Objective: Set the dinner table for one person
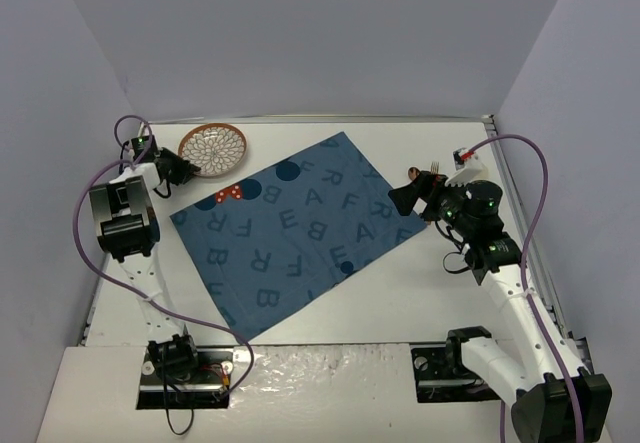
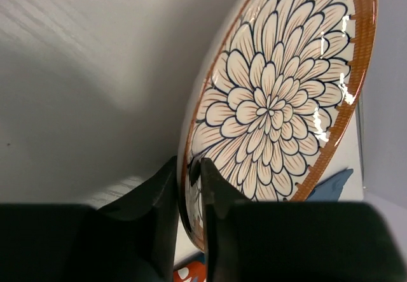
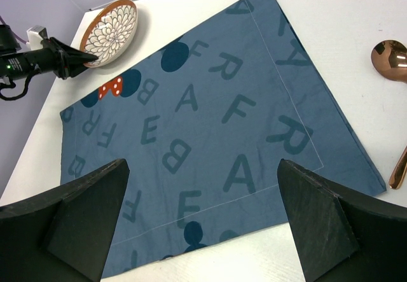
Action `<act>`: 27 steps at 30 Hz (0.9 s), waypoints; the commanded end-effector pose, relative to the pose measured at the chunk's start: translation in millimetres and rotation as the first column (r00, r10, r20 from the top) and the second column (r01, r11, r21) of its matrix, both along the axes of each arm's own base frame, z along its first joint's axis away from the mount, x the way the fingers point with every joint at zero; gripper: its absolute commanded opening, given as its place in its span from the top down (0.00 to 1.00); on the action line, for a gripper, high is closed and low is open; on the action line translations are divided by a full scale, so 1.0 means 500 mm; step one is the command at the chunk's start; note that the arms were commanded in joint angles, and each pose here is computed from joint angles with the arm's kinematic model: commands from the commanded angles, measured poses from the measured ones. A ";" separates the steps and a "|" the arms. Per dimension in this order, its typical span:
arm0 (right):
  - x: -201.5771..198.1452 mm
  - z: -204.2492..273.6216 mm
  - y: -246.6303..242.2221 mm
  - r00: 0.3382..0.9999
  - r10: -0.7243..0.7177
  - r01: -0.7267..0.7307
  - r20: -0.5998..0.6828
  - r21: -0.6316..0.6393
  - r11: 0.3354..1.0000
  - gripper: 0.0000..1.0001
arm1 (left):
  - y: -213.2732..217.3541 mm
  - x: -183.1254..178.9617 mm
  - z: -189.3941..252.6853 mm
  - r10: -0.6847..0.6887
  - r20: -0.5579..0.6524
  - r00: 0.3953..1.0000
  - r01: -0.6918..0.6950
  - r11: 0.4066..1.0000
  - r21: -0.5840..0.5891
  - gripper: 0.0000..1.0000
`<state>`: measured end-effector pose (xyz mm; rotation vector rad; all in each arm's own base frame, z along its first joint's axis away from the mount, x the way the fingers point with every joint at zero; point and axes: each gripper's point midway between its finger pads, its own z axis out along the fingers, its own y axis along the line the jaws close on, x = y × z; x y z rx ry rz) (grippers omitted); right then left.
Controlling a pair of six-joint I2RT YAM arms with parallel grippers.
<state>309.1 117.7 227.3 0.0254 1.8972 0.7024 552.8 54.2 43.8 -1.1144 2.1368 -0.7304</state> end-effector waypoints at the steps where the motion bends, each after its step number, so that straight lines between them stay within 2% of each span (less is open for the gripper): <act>1: 0.006 0.047 0.006 0.996 0.004 -0.006 0.089 0.012 1.000 0.00 | 0.004 0.023 0.068 -0.002 0.076 0.997 0.001 1.000 0.023 0.96; 3: 0.005 0.047 0.007 0.996 0.007 -0.008 0.088 0.013 1.000 0.00 | 0.003 0.029 0.092 -0.009 0.104 0.995 0.007 1.000 0.023 1.00; 7: 0.001 0.049 0.006 0.996 0.004 -0.005 0.094 0.013 1.000 0.00 | -0.007 0.032 0.161 -0.018 0.167 0.986 0.018 1.000 0.000 1.00; 12: -0.001 0.056 0.005 0.994 0.005 -0.006 0.105 0.014 1.000 0.00 | -0.040 0.027 0.283 -0.053 0.318 0.947 0.072 0.996 -0.050 1.00; 17: -0.003 0.052 0.006 0.995 0.008 -0.009 0.104 0.010 1.000 0.00 | -0.088 -0.025 0.408 -0.084 0.441 0.894 0.141 0.985 -0.098 1.00; 22: -0.007 0.051 0.007 0.994 0.012 -0.013 0.108 0.010 1.000 0.00 | -0.148 -0.083 0.483 -0.147 0.515 0.844 0.222 0.971 -0.087 1.00; 27: -0.013 0.052 0.008 0.993 0.013 -0.015 0.114 0.012 1.000 0.00 | -0.250 -0.154 0.484 -0.240 0.509 0.827 0.332 0.938 -0.098 1.00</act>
